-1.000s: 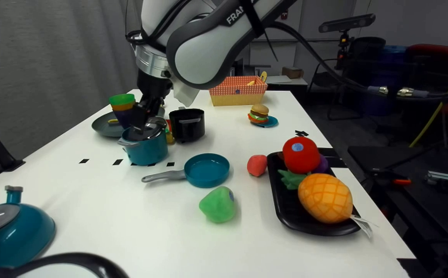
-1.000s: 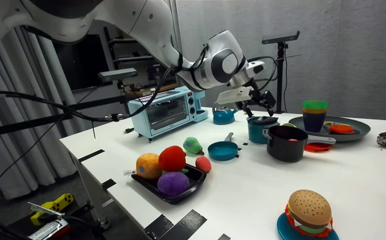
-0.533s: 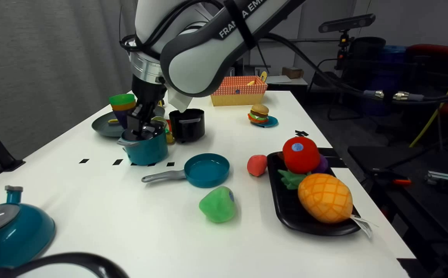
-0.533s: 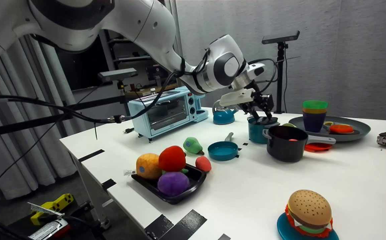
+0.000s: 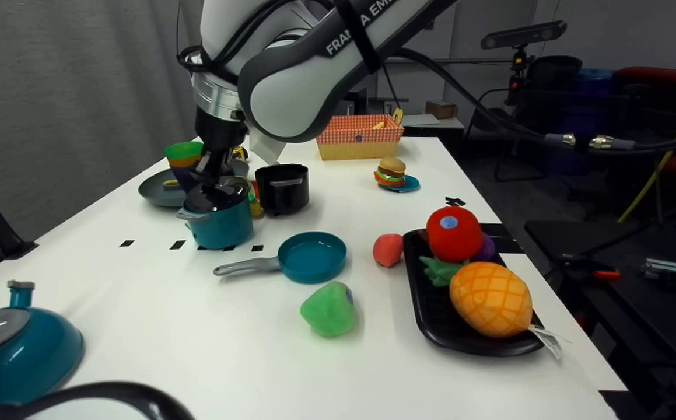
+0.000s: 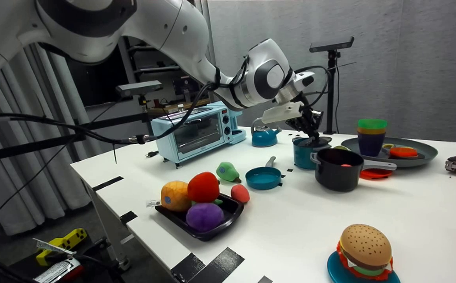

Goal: Take the lid off the blue pot and put it on the blue pan

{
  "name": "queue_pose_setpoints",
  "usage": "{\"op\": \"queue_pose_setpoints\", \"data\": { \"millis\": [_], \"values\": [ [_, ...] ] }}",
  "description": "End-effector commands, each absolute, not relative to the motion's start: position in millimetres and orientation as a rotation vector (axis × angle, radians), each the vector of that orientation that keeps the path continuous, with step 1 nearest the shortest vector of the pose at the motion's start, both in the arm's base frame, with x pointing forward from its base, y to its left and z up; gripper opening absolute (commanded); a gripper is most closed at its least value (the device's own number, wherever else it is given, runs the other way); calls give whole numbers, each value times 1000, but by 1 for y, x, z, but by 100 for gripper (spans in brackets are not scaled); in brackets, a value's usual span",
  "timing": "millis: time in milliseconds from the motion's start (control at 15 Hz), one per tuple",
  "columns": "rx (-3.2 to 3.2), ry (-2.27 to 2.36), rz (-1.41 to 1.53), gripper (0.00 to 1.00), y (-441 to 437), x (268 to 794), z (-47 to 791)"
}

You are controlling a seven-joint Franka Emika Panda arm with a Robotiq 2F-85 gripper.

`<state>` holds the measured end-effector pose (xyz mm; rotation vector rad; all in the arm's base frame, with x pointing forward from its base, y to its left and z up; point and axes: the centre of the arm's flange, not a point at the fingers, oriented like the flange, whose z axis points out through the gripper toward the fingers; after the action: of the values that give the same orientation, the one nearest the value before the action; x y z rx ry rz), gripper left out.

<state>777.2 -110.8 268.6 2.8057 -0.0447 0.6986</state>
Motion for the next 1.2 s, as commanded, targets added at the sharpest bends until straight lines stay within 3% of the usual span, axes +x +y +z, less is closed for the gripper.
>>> {"op": "queue_pose_setpoints", "data": {
  "millis": [0, 733, 1133],
  "values": [
    [2766, -63, 713, 4, -117, 779, 272],
    [2870, -72, 770, 4, -104, 738, 357],
    [2981, -70, 567, 4, -107, 688, 391]
  ]
}}
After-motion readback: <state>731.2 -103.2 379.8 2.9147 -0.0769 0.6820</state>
